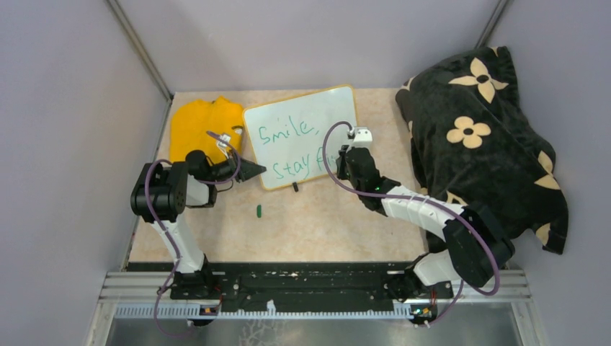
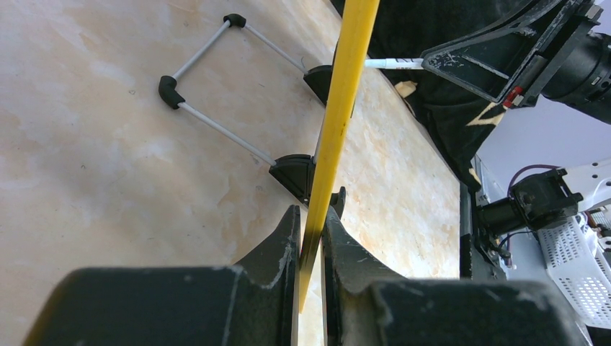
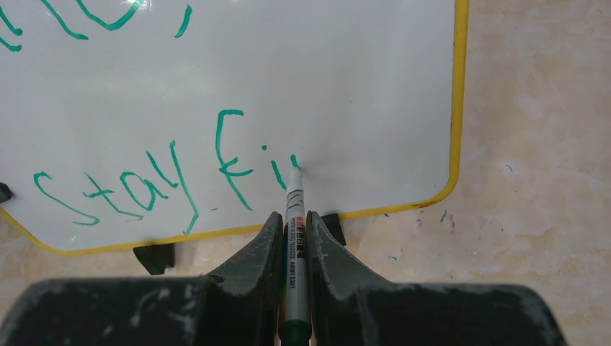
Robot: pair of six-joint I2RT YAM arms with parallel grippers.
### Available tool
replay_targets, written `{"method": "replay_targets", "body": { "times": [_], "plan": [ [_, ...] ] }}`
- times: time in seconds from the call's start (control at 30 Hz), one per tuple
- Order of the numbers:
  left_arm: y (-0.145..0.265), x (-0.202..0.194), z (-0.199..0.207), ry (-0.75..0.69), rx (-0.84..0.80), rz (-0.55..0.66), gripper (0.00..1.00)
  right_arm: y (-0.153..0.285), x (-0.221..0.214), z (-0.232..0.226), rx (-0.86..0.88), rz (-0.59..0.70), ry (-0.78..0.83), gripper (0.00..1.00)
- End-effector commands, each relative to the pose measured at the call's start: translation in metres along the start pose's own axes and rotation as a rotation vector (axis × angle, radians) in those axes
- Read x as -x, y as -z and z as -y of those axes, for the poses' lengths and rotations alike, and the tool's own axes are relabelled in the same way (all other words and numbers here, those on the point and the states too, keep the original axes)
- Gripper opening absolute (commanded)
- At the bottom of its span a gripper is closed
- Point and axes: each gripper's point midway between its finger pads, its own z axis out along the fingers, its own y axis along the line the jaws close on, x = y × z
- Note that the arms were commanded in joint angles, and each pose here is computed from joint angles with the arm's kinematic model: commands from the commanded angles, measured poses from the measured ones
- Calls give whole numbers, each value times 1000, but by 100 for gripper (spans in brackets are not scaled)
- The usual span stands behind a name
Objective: Write a sentence on the whiteboard
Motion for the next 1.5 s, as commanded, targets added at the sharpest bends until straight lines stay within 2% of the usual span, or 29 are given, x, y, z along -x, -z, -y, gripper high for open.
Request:
{"method": "replay_targets", "body": {
  "times": [0.0,0.9,1.47],
  "plan": [
    [-1,-11,-13,53,41,-16,0,-6,35,-3,2,82,-28,0],
    [-1,-10,-13,54,43,-14,0,-7,46,13,-34,102,-54,0],
    [-1,-10,-13,53,42,-15,0,-2,19,22,-44,51,-65,0]
  ]
}}
